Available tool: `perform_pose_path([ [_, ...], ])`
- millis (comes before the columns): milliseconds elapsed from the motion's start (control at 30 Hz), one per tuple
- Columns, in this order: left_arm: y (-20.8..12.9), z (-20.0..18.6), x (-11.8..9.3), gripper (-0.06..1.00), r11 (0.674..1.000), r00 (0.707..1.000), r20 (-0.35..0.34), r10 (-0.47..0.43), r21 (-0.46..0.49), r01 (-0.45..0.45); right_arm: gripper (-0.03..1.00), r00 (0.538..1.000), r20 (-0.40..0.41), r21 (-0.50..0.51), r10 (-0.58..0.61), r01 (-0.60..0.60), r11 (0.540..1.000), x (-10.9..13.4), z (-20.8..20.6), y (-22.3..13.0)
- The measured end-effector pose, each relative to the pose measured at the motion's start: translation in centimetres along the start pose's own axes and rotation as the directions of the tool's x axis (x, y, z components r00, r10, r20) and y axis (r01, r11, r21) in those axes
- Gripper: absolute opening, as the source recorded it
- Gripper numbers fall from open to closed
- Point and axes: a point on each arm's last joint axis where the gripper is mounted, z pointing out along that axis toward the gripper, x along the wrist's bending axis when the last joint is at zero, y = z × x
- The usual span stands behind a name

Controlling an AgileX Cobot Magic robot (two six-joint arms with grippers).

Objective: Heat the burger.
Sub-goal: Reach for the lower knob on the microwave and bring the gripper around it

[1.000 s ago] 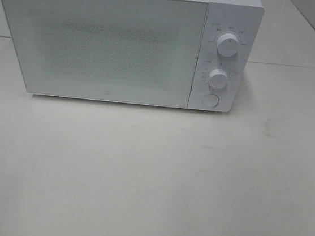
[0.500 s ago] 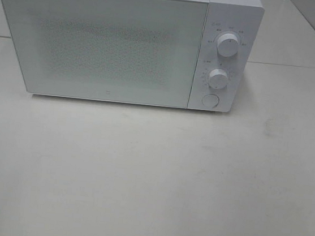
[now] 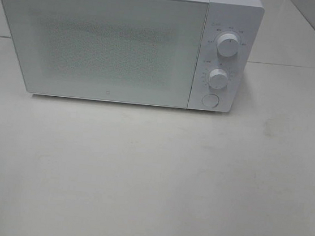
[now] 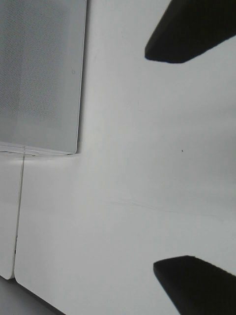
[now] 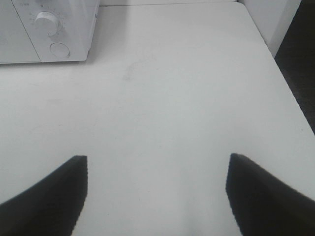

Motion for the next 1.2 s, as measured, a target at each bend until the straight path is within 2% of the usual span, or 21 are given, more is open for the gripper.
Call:
perform_pose_path([
  [600,0.0,0.0,0.0,0.99,1.000,1.000,0.000,0.000,0.000,0.000,0.76,1.000,0.000,-0.003,0.000,0.000,1.000,0.0,0.0,0.0],
  [833,0.0,0.0,0.0,0.99,1.000,1.000,0.000,0.000,0.000,0.000,0.76,1.000,-0.010,-0.075,0.000,-0.001,0.997,0.1,-0.2,0.9],
  [1200,0.0,0.0,0.0,0.99,1.000,1.000,0.000,0.000,0.000,0.000,0.76,1.000,-0.025,-0.098,-0.018,0.015,0.995,0.7,2.7,3.3],
])
